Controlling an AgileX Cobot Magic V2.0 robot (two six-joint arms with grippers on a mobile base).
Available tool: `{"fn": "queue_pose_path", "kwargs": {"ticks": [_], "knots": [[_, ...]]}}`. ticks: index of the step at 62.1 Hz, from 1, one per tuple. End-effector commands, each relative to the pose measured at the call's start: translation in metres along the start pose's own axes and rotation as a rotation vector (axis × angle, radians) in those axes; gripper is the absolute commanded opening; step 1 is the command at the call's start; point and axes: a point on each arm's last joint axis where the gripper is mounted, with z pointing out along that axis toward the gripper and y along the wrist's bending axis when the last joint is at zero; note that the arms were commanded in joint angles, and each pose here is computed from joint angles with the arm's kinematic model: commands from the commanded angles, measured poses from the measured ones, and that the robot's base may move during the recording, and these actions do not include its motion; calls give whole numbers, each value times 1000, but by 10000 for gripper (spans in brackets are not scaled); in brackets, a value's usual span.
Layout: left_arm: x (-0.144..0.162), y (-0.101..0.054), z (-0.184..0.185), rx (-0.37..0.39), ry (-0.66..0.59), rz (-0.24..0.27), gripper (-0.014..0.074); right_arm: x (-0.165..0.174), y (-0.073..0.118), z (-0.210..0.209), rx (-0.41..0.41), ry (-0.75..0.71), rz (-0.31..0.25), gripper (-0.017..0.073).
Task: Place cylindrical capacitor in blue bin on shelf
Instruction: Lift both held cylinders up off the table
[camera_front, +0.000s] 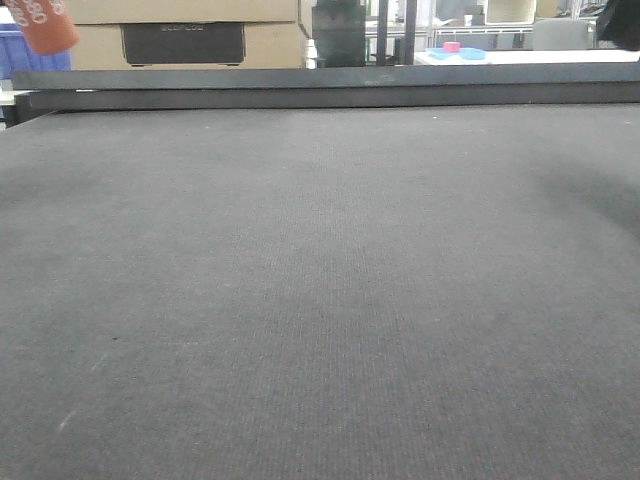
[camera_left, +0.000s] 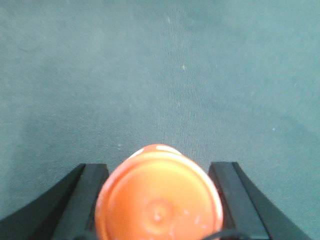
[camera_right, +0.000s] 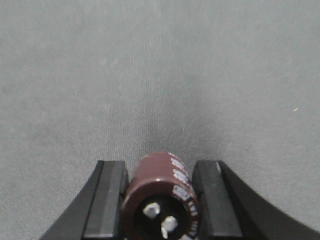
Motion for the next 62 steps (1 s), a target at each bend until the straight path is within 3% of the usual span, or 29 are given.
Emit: {"fn": "queue_pose_path", "kwargs": {"ticks": [1, 15, 28, 44, 62], "knots": [[3, -2, -20, 9, -106, -9, -111, -1, -1, -19, 12, -121, -9, -168], [37, 0, -64, 4, -281, -15, -111, 23, -3, -53, 23, -242, -8, -168], [81, 2, -113, 3, -362, -15, -111, 44, -3, -86, 23, -293, -9, -168], [125, 2, -179, 18, -502, -26, -111, 56, -2, -137, 21, -496, -12, -168], [142, 1, -245, 37, -730, -20, -111, 63, 1, -184, 6, -613, -19, -168]]}}
